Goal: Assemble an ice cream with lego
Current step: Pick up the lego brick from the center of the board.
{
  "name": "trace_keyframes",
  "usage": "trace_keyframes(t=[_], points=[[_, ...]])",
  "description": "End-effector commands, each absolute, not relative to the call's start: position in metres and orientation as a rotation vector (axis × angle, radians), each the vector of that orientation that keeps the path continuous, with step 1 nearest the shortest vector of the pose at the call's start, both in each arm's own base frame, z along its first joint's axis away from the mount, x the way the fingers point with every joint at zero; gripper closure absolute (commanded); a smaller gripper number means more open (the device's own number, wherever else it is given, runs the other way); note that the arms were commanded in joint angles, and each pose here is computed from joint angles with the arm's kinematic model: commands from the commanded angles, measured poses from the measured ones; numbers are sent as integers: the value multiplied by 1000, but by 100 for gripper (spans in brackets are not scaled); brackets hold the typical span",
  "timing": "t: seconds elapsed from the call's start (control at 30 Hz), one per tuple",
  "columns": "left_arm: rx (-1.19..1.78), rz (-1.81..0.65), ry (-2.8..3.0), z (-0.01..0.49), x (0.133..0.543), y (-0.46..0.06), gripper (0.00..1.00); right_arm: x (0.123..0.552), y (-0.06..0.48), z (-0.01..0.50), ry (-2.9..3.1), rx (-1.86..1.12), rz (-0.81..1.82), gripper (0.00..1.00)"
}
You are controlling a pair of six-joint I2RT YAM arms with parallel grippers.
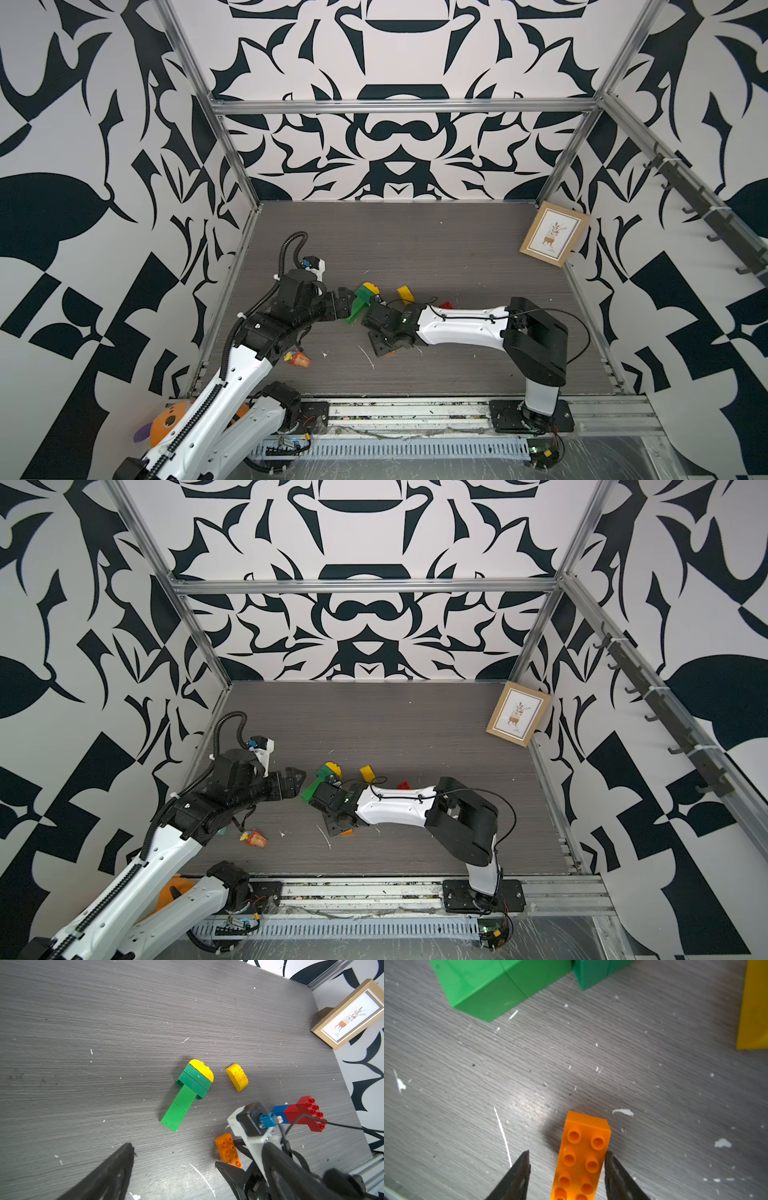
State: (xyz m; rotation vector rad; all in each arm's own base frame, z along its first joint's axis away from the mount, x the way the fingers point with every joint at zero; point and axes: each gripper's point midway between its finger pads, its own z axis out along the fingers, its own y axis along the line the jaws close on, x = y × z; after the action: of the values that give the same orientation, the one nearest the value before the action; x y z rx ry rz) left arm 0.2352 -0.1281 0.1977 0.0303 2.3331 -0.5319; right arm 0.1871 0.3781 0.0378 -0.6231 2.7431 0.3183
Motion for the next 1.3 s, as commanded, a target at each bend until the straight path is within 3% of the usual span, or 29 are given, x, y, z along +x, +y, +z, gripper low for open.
trace_keyframes(t=[0.0, 0.17, 0.7, 0.97, 1.27], points=[[47, -527, 2318, 197, 233, -126, 0, 188, 393, 63, 2643, -725, 344, 43], [38, -500, 2306, 197, 234, -121, 1, 194, 380, 75, 2589, -699, 281, 43], [33, -494, 2317, 197, 230, -119, 1, 190, 381, 44, 2663, -769, 182, 48], [39, -501, 2310, 197, 229, -119, 1, 196, 382, 47, 2636, -763, 180, 64], [247, -839, 2279, 173, 223, -174, 1, 199, 337, 113, 2542, -841, 216, 71]])
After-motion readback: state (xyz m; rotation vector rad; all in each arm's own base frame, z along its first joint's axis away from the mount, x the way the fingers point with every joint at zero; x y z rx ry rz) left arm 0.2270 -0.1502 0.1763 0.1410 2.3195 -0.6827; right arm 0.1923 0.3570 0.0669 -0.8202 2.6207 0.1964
